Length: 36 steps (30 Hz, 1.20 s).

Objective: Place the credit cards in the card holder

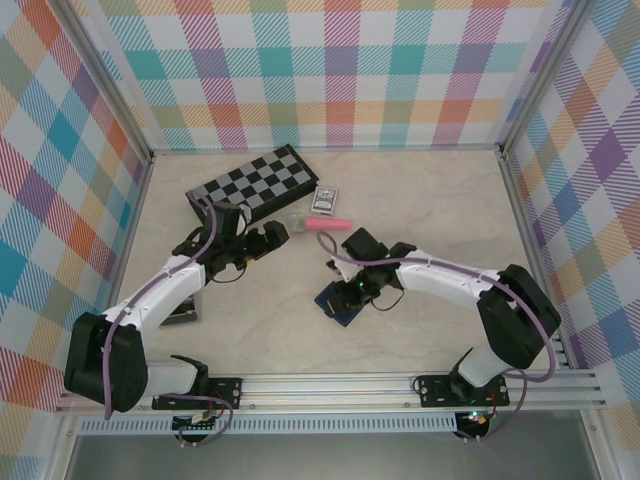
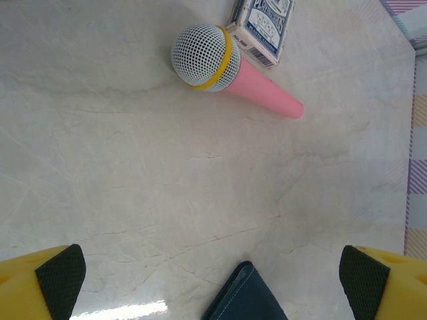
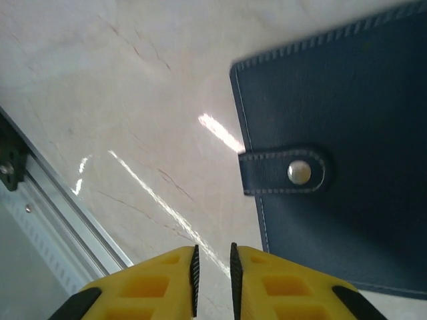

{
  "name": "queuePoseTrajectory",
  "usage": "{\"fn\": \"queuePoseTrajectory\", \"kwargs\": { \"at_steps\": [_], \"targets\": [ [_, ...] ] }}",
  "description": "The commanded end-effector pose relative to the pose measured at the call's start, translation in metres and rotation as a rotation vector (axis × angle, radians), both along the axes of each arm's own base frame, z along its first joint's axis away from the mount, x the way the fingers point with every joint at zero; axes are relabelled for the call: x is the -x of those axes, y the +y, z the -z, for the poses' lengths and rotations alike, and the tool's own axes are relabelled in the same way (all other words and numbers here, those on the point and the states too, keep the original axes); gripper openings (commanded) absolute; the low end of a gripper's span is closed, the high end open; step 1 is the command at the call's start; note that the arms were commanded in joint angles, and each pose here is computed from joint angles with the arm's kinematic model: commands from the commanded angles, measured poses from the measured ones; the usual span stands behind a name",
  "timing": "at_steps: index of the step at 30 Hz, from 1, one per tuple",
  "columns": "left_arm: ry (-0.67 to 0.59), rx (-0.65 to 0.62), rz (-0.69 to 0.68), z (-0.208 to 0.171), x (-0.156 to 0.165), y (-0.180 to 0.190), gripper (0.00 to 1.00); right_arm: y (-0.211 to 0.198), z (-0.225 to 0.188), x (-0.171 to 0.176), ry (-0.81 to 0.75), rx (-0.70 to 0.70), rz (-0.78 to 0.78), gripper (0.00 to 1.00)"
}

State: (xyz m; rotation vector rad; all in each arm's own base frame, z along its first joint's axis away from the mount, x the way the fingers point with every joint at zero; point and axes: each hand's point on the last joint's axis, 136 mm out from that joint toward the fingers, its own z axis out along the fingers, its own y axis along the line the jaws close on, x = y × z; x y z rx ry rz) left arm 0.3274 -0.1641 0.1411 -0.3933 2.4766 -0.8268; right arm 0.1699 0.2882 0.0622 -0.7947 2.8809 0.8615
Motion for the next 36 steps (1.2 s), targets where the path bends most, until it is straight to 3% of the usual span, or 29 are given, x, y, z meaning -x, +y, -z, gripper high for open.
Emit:
{"fn": "queuePoseTrajectory", "kwargs": {
  "at_steps": [1, 7, 13, 20, 26, 36],
  "targets": [
    [-0.011, 0.007, 0.041, -0.008, -0.003, -0.011, 1.00, -0.005, 0.021, -0.001, 0.023, 0.050, 0.073, 0.20],
    [0.027, -0.021, 0.097, -0.001, -0.001, -0.025, 0.99, -0.046, 0.046, -0.007, -0.043, 0.254, 0.127, 0.17],
    [0.061, -0.047, 0.207, 0.007, -0.002, -0.053, 0.94, -0.072, 0.044, -0.023, -0.114, 0.335, 0.183, 0.19],
    [0.138, -0.065, 0.386, 0.031, 0.002, -0.107, 0.86, -0.083, 0.031, -0.048, -0.181, 0.310, 0.257, 0.21],
    [0.197, -0.111, 0.516, 0.060, 0.004, -0.157, 0.76, -0.105, 0.045, -0.067, -0.118, 0.297, 0.450, 0.13],
    [0.308, -0.104, 0.618, 0.095, 0.033, -0.184, 0.65, -0.100, 0.030, -0.072, -0.076, 0.176, 0.619, 0.14]
  ]
}}
